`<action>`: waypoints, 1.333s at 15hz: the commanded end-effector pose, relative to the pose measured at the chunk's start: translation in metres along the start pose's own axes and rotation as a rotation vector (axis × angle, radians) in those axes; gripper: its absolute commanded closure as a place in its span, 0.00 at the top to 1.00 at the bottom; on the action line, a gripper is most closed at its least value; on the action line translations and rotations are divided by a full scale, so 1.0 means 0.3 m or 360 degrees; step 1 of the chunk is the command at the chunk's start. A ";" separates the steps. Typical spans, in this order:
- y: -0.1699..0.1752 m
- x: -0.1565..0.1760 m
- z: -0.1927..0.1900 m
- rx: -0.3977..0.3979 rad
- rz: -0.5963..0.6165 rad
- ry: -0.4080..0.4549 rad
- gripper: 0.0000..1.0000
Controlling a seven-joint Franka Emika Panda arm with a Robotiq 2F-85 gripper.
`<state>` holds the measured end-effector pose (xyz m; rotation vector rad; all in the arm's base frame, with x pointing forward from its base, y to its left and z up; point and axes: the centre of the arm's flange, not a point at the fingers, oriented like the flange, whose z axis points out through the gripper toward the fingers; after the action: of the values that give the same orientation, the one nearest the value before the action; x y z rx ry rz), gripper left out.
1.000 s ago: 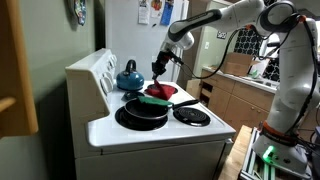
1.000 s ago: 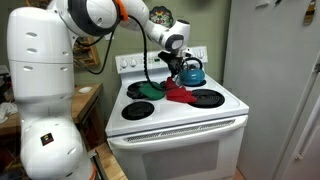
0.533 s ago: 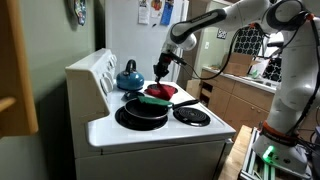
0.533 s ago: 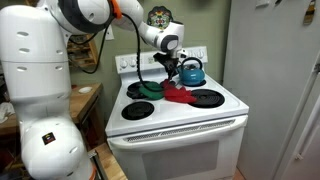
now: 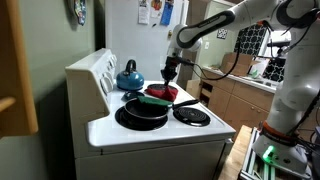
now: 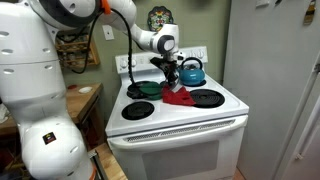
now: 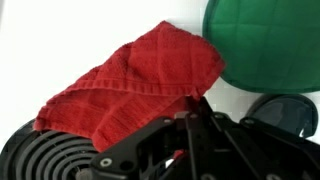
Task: Unfold the red cleaning cloth
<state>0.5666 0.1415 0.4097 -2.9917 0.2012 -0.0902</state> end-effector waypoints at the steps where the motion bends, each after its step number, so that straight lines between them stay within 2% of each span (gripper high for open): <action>1: 0.032 -0.082 0.002 -0.0071 0.0073 -0.0024 0.01; 3: 0.034 -0.105 0.002 -0.0060 0.0102 -0.0065 0.01; 16: 0.093 -0.225 -0.034 -0.0239 0.0310 -0.0475 0.01; 17: 0.096 -0.226 -0.035 -0.0258 0.0315 -0.0475 0.30; 18: 0.096 -0.223 -0.041 -0.0255 0.0310 -0.0460 0.31; 20: 0.092 -0.209 -0.065 -0.0282 0.0276 -0.0394 0.46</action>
<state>0.5040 0.1251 0.4114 -3.0606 0.4514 0.3786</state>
